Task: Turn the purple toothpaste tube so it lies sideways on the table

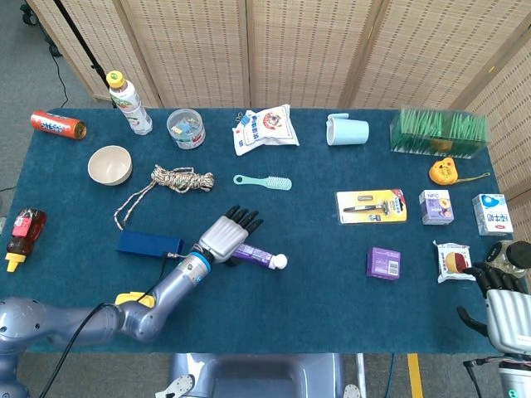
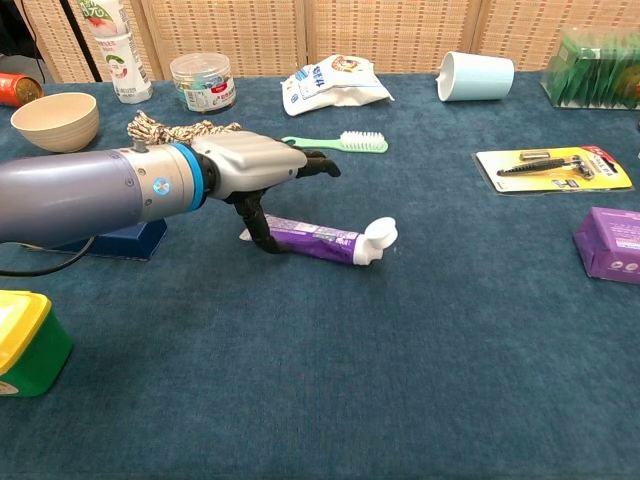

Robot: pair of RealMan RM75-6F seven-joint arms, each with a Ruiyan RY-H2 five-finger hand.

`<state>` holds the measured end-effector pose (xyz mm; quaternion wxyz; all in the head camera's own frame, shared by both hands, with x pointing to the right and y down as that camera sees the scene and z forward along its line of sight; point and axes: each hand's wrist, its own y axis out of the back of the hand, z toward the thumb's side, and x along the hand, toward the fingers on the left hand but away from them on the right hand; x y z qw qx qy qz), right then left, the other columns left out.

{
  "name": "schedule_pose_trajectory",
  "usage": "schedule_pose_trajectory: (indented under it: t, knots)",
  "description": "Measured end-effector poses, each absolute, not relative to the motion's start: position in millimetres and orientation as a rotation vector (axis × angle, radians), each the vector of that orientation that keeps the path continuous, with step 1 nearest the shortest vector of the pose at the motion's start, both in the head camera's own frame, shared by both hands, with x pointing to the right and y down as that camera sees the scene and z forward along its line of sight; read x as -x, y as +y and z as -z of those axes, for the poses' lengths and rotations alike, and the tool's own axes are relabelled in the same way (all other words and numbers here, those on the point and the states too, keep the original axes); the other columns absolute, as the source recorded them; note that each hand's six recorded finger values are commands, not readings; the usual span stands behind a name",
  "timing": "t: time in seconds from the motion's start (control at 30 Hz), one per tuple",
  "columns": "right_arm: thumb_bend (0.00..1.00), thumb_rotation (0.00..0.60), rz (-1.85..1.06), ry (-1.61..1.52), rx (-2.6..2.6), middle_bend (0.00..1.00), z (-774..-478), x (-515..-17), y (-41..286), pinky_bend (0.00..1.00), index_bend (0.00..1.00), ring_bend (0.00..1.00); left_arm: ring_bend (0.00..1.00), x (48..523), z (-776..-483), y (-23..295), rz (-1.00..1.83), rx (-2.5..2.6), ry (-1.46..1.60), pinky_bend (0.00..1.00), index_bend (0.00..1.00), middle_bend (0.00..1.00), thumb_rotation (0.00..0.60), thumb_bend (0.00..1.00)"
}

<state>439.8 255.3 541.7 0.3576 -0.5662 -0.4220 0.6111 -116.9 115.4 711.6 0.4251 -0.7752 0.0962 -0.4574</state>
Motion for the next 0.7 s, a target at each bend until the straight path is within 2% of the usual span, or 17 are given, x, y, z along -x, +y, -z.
schedule_pose_trajectory:
  t: [0.27,0.37,0.5,0.7]
  knots:
    - [0.22,0.6,-1.578,-1.094,1.458,0.23,-540,-441,256,0.25,0.28,0.25,0.0,104,-702,121,1.023,1.987,0.231,0.07,0.0,0.0,0.493,0.23]
    - [0.22,0.6,-1.581,-1.095,1.455,0.23,-539,-442,257,0.25,0.28,0.25,0.01,101,-703,125,1.006,2.003,0.208,0.12,0.01,0.02,0.492,0.23]
    - [0.22,0.6,-1.584,-1.102,1.45,0.23,-538,-444,260,0.25,0.28,0.25,0.07,95,-705,129,0.994,2.008,0.203,0.18,0.06,0.09,0.49,0.23]
    - [0.22,0.6,-1.587,-1.106,1.446,0.23,-537,-445,262,0.25,0.28,0.25,0.14,88,-706,131,0.989,2.013,0.221,0.22,0.15,0.15,0.496,0.23]
